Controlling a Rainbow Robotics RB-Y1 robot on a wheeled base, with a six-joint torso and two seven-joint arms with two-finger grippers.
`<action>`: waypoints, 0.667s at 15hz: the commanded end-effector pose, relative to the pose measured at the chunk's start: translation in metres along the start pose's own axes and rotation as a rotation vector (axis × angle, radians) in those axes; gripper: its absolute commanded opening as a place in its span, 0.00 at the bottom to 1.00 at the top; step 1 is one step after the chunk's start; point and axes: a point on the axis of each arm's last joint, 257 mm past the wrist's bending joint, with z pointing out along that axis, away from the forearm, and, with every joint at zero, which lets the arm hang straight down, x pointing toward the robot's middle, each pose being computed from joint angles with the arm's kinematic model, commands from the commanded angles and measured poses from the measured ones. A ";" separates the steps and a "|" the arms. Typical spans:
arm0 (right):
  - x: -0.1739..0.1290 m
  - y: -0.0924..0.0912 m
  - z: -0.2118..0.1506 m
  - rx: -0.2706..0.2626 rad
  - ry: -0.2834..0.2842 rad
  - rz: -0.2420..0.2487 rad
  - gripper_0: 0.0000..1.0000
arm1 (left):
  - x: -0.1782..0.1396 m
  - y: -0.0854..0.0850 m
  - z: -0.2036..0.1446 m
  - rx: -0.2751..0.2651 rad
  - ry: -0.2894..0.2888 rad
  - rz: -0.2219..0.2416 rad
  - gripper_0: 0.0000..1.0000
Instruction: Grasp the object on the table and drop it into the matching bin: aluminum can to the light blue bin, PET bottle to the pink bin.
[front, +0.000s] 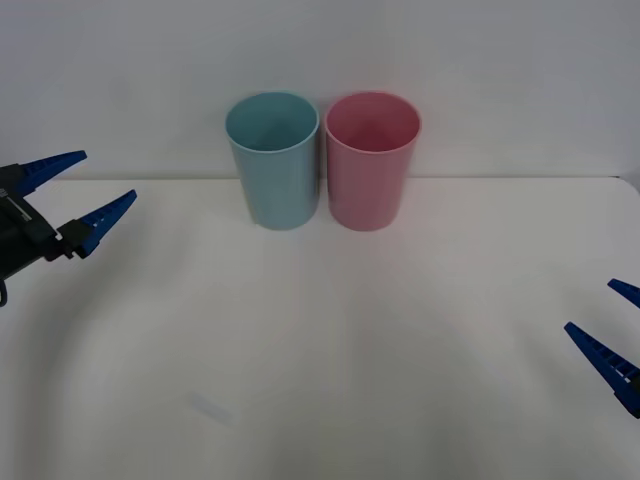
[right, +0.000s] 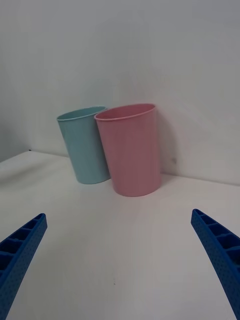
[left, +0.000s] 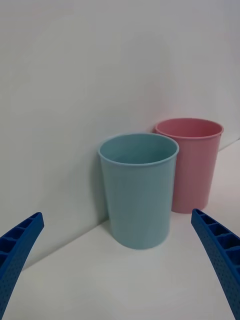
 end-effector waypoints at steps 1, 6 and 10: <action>0.000 0.000 0.000 0.000 0.000 0.000 1.00 | 0.011 -0.002 -0.041 0.017 0.036 0.003 1.00; 0.000 0.000 0.000 0.000 0.000 0.000 1.00 | 0.037 -0.007 -0.100 -0.014 0.081 0.036 1.00; 0.000 0.000 0.000 0.000 0.000 0.000 1.00 | 0.055 -0.018 -0.142 -0.042 0.105 0.000 1.00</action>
